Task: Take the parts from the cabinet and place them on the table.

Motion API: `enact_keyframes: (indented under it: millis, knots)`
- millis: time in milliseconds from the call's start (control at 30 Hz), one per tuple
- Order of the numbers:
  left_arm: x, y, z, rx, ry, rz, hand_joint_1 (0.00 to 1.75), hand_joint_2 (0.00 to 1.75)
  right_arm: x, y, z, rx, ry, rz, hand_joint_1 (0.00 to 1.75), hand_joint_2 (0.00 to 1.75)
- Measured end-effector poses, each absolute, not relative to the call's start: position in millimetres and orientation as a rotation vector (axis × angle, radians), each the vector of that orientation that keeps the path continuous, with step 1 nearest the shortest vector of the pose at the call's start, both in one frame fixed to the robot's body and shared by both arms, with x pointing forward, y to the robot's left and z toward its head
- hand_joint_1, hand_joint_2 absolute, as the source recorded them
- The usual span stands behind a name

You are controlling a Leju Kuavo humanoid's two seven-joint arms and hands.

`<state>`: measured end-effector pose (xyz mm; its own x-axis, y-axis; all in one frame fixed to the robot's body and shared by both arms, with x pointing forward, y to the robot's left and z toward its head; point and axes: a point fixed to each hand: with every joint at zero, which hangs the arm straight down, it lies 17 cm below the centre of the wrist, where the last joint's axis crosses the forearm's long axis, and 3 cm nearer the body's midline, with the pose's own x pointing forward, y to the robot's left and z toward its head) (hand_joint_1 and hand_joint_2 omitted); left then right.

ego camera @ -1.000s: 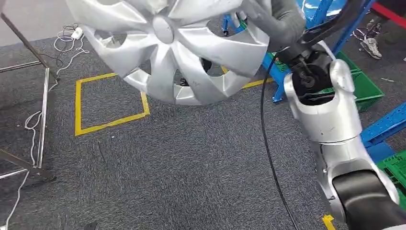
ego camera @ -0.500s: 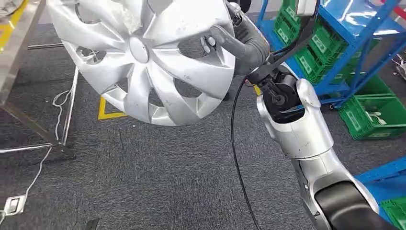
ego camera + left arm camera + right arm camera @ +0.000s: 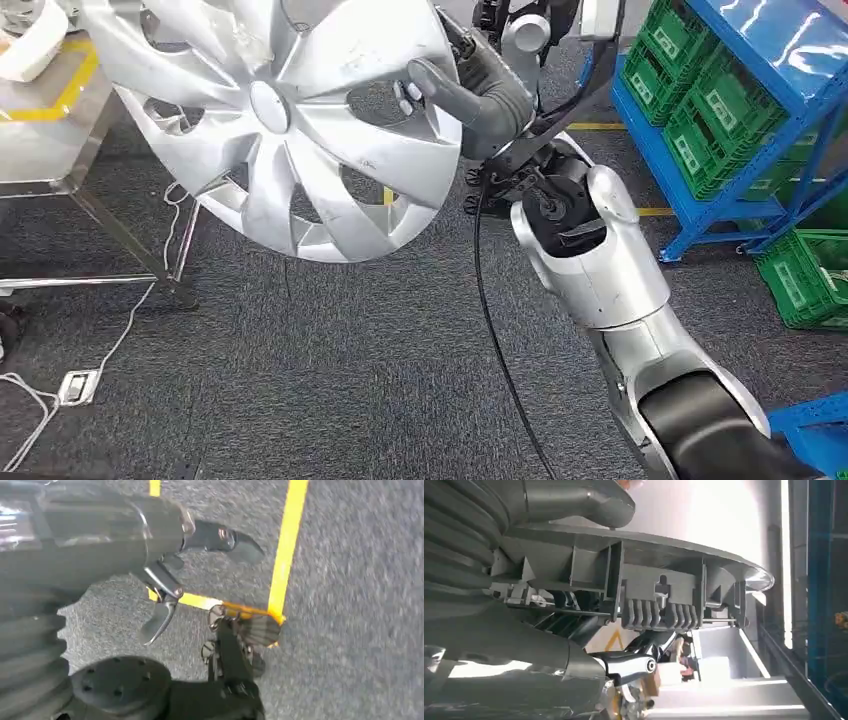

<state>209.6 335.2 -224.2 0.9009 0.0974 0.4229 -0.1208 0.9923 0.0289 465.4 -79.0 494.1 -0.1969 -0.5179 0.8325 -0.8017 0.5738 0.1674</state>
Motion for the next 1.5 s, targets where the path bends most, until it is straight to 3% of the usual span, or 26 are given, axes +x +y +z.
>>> enact_keyframes:
  millis: [1500]
  knots:
    - [213.9,310.6,-222.9,-0.043,-0.462,0.091,0.0,1.75,467.4,-64.8,486.7,1.074,-1.833,0.414,1.75,1.75]
